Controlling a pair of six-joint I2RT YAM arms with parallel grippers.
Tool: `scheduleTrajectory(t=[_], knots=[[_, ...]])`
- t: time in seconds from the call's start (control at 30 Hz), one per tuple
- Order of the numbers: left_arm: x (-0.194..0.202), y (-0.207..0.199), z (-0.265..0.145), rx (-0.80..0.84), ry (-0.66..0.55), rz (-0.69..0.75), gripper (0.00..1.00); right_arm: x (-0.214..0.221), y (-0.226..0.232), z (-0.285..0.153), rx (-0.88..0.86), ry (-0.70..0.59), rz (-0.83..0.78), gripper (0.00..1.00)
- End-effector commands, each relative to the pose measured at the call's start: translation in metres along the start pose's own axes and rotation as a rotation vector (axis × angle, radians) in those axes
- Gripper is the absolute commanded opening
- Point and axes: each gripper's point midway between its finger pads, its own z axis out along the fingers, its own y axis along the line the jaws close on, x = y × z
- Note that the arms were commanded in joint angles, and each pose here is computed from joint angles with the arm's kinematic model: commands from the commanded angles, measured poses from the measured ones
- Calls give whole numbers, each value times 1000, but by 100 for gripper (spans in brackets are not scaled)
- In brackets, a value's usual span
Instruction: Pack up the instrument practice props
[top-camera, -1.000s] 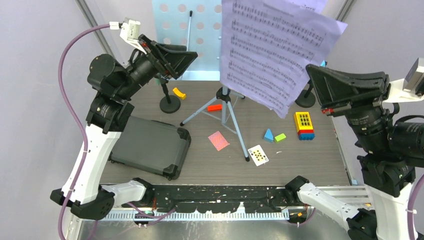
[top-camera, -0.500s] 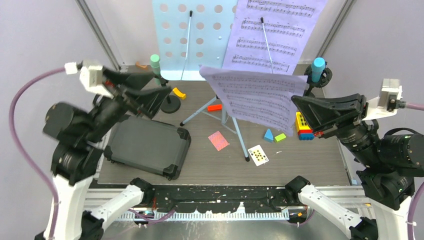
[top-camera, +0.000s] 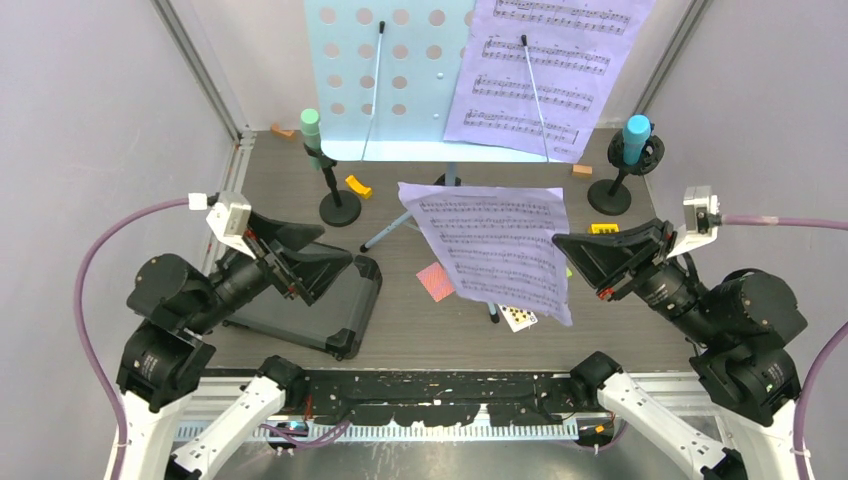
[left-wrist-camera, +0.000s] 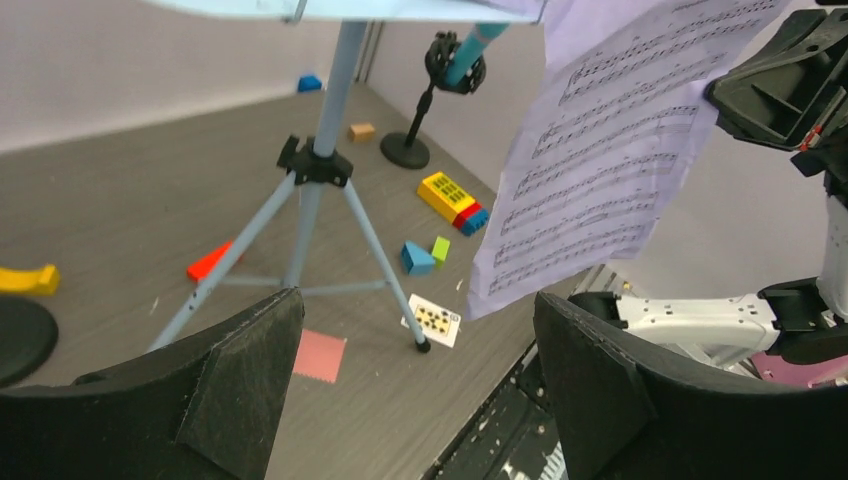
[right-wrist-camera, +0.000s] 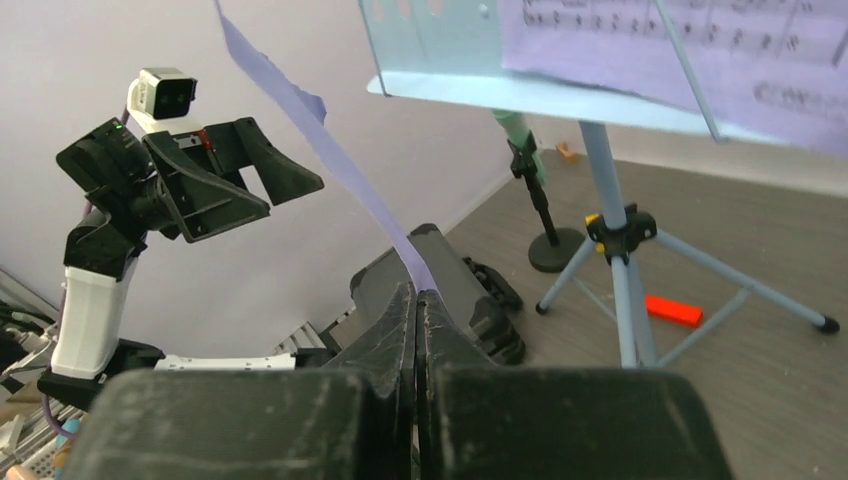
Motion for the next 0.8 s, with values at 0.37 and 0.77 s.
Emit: scheduleTrajectory(t=[0.37, 0.77], knots=[[26, 13, 0, -45, 56, -50, 88, 82, -148, -60, 774, 74, 109, 0], [41, 22, -1, -80, 90, -56, 87, 145, -237, -65, 1197, 270, -50, 0]])
